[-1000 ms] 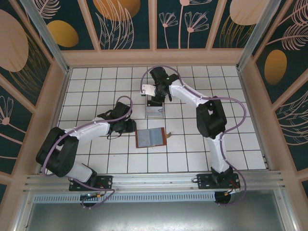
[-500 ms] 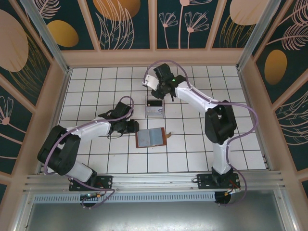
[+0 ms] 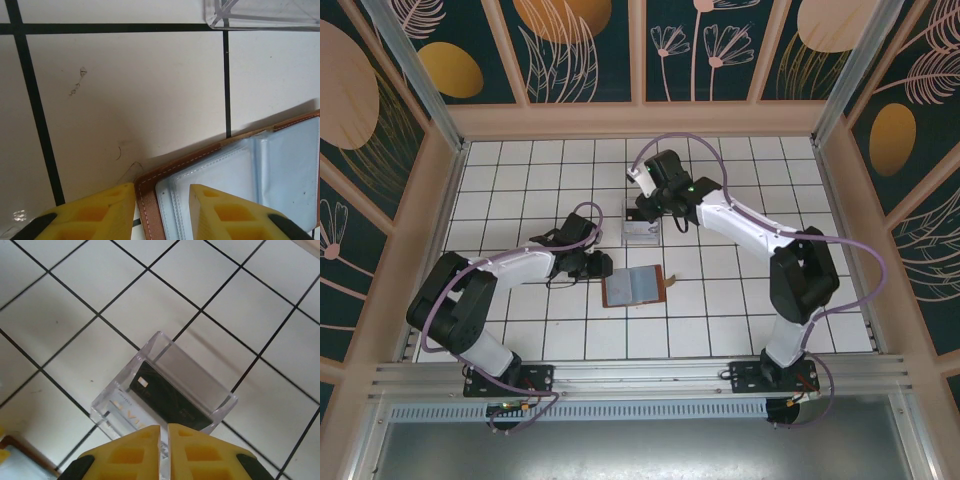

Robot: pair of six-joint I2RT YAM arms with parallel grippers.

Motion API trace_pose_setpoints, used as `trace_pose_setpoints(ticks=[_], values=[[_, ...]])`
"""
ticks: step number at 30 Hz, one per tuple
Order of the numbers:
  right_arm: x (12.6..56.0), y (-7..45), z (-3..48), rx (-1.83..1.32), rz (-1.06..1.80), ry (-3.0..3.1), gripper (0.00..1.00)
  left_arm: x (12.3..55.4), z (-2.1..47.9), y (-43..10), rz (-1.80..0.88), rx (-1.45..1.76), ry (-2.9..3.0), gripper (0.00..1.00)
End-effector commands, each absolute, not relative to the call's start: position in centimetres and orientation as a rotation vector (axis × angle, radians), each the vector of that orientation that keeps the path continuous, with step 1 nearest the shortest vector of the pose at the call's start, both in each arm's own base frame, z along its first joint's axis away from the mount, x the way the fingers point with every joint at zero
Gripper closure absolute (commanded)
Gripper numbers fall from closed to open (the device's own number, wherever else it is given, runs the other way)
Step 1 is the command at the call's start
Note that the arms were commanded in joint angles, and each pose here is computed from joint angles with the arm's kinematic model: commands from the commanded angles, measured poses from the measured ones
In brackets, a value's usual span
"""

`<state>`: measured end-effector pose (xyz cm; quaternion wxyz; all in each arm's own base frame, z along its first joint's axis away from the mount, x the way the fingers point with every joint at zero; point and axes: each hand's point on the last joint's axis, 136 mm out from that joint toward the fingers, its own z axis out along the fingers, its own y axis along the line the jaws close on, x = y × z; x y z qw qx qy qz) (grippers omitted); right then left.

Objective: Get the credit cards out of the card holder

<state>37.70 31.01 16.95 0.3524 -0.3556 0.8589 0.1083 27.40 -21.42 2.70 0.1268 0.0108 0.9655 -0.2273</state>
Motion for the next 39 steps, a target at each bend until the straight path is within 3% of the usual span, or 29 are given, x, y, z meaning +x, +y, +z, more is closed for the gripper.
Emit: trace_pose_setpoints(ticks=[1,23,39], values=[[35.6,32.0,18.5,-0.779,0.397,2.217,0.87,27.8,2.7,-21.9,-0.693,0.065,2.798,0.65],[28.1,34.2,14.1,-0.2,0.851,2.575,0.94,28.7,3.8,-21.1,-0.632,0.02,2.747,0.65],[23.4,38.1,8.2,-0.135,1.025,2.806,0.82,28.7,3.4,-17.2,-0.518,-0.097,2.736,0.62]])
